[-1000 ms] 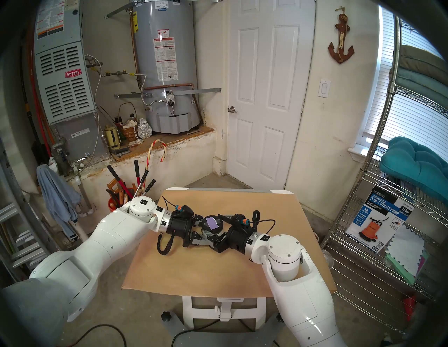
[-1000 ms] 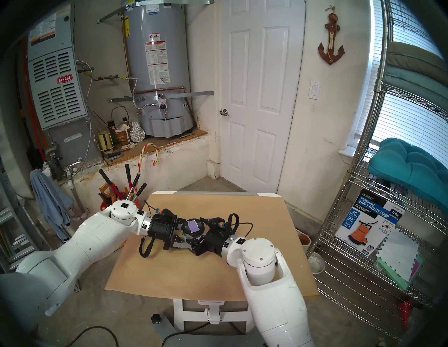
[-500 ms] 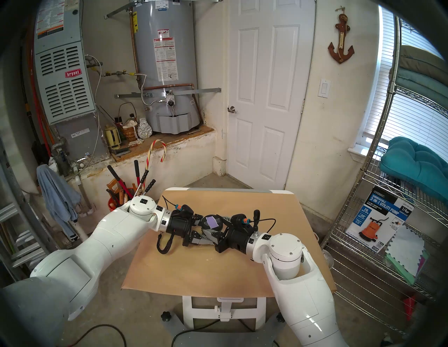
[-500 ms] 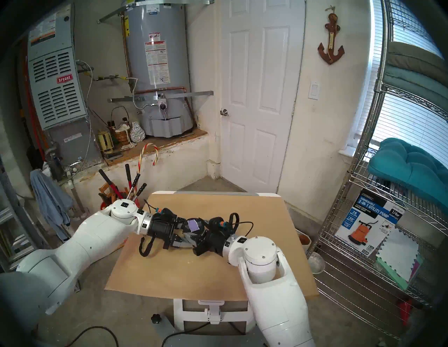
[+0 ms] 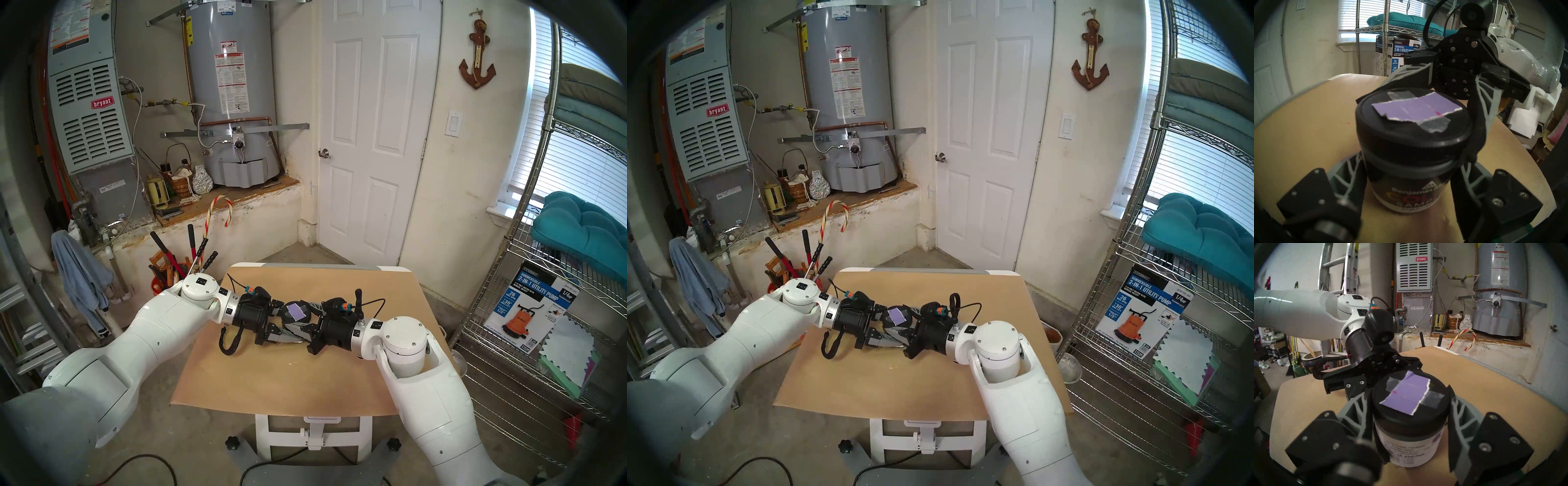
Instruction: Open paint jar
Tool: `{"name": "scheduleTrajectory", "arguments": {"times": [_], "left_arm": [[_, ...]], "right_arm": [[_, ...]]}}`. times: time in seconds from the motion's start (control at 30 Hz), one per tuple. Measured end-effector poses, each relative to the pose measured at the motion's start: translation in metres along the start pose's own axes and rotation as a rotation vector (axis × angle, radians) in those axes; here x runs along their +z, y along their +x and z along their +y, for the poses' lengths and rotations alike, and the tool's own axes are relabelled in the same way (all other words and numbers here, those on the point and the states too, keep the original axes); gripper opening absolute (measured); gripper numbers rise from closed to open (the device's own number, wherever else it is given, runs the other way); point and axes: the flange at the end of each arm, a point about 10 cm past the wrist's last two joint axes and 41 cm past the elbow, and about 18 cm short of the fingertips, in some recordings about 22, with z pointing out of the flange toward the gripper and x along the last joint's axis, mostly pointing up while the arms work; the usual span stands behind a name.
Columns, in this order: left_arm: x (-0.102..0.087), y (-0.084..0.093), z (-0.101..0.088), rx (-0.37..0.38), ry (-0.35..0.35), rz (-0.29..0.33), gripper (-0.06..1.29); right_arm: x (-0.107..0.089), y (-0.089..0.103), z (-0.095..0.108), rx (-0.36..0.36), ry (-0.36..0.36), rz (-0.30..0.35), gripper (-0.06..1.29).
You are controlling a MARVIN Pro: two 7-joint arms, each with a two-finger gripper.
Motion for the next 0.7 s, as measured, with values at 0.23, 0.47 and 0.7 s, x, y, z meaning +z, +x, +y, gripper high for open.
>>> {"name": "scheduleTrajectory", "arguments": {"times": [0.23,0.47,0.7], "left_arm": [[-0.002,0.000,0.000,0.004,-0.001,-0.003,0.77],[-0.005,0.000,-0.001,0.011,-0.003,-0.011,0.77],[-0.007,0.001,0.000,0.012,-0.010,-0.020,0.77]], "right_arm": [[0.002,-0.001,0.009,-0.050,0.065,0.010,0.63],[0.006,0.002,0.022,-0.076,0.144,0.008,0.63],[0.008,0.003,0.034,-0.080,0.233,-0.001,0.63]]}}
